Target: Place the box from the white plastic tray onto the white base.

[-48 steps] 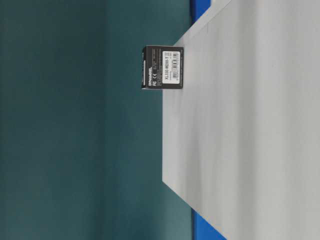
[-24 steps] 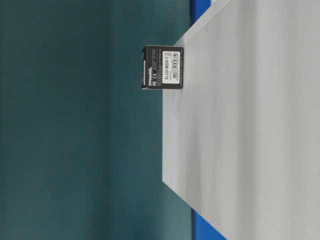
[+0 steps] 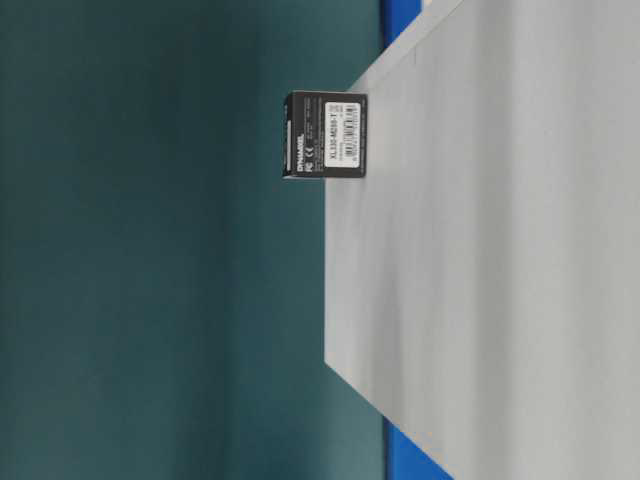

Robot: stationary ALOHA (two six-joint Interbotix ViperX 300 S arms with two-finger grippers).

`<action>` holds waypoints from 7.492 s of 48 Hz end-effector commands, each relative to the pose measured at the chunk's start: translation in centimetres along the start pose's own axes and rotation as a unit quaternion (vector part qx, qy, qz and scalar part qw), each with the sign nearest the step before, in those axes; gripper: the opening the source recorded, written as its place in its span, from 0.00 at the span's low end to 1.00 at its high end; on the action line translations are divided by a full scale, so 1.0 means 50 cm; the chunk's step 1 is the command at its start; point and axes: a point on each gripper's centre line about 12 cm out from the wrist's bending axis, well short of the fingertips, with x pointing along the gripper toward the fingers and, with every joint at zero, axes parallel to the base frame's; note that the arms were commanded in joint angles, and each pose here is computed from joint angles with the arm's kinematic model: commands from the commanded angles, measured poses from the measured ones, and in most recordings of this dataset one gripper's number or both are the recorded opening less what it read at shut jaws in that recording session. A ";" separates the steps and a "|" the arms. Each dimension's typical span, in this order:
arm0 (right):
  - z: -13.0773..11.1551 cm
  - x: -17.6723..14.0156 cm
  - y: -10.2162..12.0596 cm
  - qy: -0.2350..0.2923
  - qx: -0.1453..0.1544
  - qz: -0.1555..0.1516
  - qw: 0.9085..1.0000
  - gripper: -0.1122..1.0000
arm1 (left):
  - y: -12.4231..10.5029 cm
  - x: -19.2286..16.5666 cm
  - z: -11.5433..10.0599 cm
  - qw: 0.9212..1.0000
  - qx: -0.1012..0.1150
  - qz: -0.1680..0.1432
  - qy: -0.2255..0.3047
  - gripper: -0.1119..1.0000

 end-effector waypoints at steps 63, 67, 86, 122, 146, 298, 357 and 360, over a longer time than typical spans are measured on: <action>0.295 -0.064 0.081 -0.012 -0.081 0.016 0.997 0.63 | -0.011 0.002 0.019 1.000 0.001 -0.013 -0.001 0.04; 0.313 -0.062 0.085 -0.014 -0.087 0.016 0.996 0.63 | -0.011 0.002 0.019 1.000 0.001 -0.013 -0.001 0.04; 0.341 -0.017 0.085 0.001 -0.089 0.016 0.996 0.63 | -0.011 0.001 0.021 1.000 0.001 -0.014 -0.003 0.04; 0.364 0.100 0.069 0.021 -0.102 0.008 0.995 0.63 | -0.015 0.003 0.016 1.000 0.000 -0.018 0.004 0.04; 0.343 0.186 0.061 0.003 -0.092 -0.003 0.996 0.63 | -0.016 0.003 0.014 1.000 0.000 -0.019 0.012 0.04; 0.329 0.254 0.084 0.018 -0.096 0.004 0.995 0.67 | -0.018 0.006 0.014 1.000 0.000 -0.022 0.014 0.04; 0.310 0.062 0.097 -0.064 -0.076 -0.032 0.995 0.96 | -0.021 0.002 0.018 1.000 -0.001 -0.026 0.009 0.04; 0.299 0.045 0.100 -0.064 -0.077 -0.033 0.994 0.96 | -0.020 0.002 0.018 1.000 -0.001 -0.025 0.009 0.04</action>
